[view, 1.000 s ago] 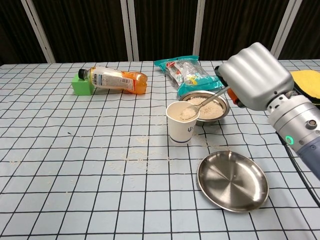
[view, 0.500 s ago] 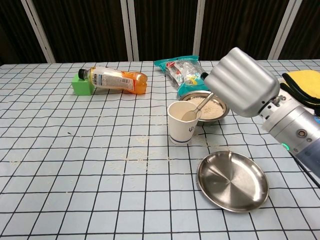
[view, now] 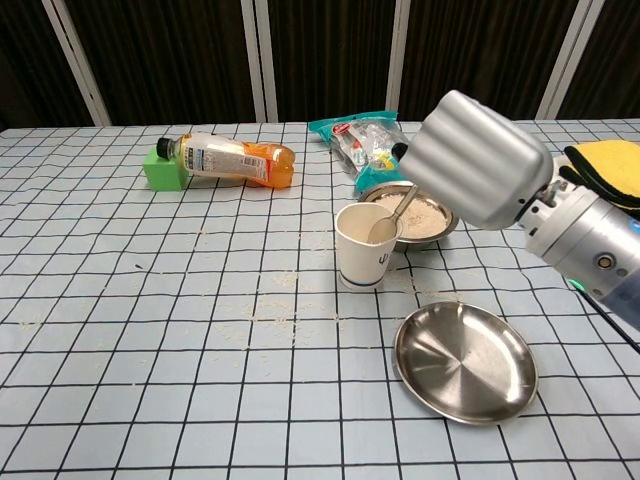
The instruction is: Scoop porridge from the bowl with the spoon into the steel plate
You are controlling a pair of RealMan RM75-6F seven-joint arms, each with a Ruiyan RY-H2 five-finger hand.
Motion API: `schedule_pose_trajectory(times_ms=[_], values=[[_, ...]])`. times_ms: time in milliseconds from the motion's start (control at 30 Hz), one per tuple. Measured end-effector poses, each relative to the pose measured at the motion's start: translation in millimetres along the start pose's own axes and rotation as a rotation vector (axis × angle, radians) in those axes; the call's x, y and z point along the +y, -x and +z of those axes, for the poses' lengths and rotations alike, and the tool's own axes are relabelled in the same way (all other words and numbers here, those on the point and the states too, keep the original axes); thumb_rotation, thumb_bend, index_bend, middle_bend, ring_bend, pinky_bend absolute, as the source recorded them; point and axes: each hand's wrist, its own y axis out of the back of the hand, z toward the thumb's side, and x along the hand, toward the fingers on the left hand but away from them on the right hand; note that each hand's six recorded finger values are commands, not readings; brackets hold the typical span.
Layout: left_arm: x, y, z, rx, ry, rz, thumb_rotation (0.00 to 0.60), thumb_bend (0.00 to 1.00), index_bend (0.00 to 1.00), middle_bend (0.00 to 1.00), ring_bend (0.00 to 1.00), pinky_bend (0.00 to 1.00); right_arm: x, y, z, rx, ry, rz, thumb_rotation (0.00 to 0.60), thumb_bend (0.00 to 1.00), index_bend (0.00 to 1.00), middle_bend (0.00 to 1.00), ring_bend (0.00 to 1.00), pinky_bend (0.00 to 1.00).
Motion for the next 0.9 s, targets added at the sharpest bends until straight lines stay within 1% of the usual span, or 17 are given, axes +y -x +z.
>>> schedule_pose_trajectory(times_ms=[267, 367, 600, 733, 867, 900], values=[[0, 0, 0, -0.001, 0.006, 0.002, 0.6, 0.0, 0.0, 0.0, 0.0, 0.0, 5, 0, -7, -0.02, 0.023, 0.001, 0.6, 0.56, 0.65, 0.95, 1.0, 0.98], [0, 1, 0, -0.001, 0.007, 0.0, 0.6, 0.0, 0.0, 0.0, 0.0, 0.0, 8, -1, -8, -0.034, 0.048, 0.003, 0.6, 0.56, 0.65, 0.95, 1.0, 0.98], [0, 1, 0, 0.0, 0.008, 0.002, 0.6, 0.0, 0.0, 0.0, 0.0, 0.0, 10, 0, -24, -0.109, 0.089, 0.016, 0.6, 0.56, 0.65, 0.95, 1.0, 0.98], [0, 1, 0, 0.001, 0.009, 0.001, 0.6, 0.0, 0.0, 0.0, 0.0, 0.0, 8, -3, -38, -0.159, 0.116, 0.029, 0.6, 0.56, 0.65, 0.95, 1.0, 0.98], [0, 1, 0, 0.002, 0.01, -0.001, 0.6, 0.0, 0.0, 0.0, 0.0, 0.0, 6, -8, -48, -0.204, 0.177, 0.069, 0.6, 0.56, 0.65, 0.95, 1.0, 0.98], [0, 1, 0, 0.003, 0.011, 0.0, 0.6, 0.0, 0.0, 0.0, 0.0, 0.0, 5, -12, -50, -0.221, 0.206, 0.087, 0.6, 0.56, 0.65, 0.95, 1.0, 0.98]])
